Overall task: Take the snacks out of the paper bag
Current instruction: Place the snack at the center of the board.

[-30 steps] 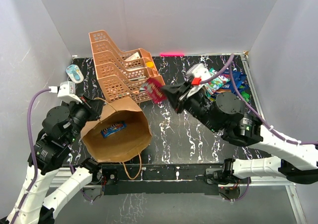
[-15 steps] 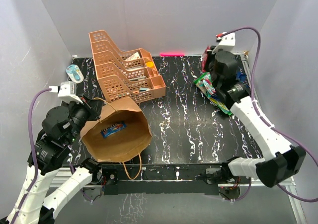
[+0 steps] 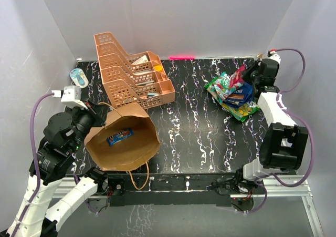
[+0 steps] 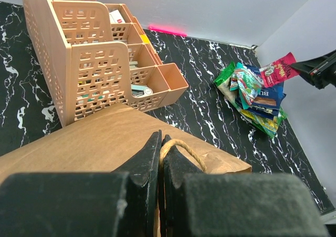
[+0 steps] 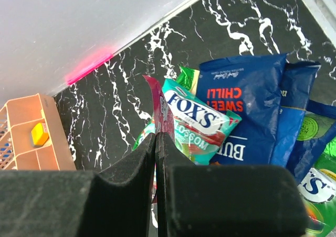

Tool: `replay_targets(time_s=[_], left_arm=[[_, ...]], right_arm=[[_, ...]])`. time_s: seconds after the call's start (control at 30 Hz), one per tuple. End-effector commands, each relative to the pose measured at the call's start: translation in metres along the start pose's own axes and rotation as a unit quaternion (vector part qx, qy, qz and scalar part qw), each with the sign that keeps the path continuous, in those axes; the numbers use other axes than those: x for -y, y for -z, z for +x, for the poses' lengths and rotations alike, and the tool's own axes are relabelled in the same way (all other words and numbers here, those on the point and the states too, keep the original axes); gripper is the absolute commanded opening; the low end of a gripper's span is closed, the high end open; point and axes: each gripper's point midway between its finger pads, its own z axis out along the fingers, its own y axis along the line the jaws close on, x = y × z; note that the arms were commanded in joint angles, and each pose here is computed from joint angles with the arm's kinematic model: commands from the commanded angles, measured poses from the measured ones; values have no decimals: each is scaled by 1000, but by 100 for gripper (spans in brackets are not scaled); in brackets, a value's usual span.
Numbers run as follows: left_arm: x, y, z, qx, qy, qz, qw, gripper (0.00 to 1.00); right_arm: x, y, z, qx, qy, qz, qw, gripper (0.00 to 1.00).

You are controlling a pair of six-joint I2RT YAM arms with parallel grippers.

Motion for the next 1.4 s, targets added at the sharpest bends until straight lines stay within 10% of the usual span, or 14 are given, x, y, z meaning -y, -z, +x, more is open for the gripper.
replay_targets(time_s=[0.0, 1.17, 1.37], left_arm=[[4, -3, -5, 11, -1, 7, 1000, 0], [2, -6, 4, -6, -3, 4, 1000, 0], [2, -3, 5, -6, -1, 6, 1000, 0]], right_arm=[[-5, -3, -19, 28, -54, -64, 996, 8], [83, 20, 30, 75, -79, 75, 991, 8], [96, 43, 33, 82, -70, 114, 988, 73]])
